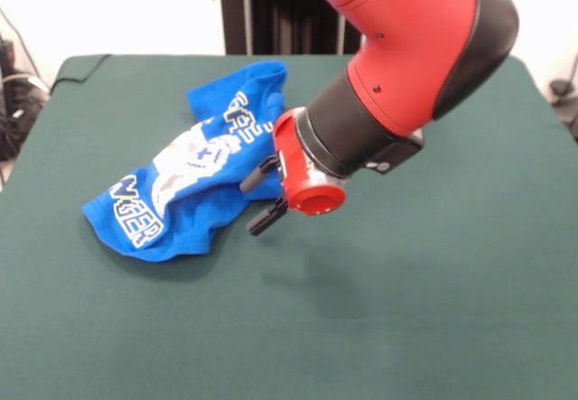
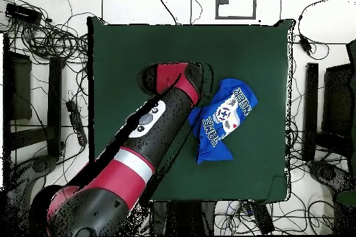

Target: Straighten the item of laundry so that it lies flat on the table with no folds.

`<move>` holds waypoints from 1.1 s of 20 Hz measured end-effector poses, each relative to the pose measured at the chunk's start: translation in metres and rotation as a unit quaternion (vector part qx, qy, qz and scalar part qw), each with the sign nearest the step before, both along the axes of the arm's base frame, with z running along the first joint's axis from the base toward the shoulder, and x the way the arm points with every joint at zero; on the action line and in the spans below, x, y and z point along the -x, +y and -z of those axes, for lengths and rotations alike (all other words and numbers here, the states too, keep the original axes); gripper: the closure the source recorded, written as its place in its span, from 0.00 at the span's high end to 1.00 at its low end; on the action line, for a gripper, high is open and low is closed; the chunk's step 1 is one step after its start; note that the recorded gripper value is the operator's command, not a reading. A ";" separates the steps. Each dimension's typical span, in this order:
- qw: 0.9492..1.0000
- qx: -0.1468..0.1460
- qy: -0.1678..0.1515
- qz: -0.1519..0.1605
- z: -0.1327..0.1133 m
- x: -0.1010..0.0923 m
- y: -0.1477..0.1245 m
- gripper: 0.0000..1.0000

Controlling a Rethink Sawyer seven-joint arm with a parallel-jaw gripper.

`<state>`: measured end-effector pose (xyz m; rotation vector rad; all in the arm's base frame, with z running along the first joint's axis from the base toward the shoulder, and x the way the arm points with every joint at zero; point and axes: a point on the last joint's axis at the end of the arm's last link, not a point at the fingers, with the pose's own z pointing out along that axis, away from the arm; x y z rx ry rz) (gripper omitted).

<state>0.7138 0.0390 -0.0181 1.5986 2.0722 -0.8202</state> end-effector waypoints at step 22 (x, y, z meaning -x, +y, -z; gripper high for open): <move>1.000 0.016 0.007 -0.012 -0.009 0.000 -0.008 1.00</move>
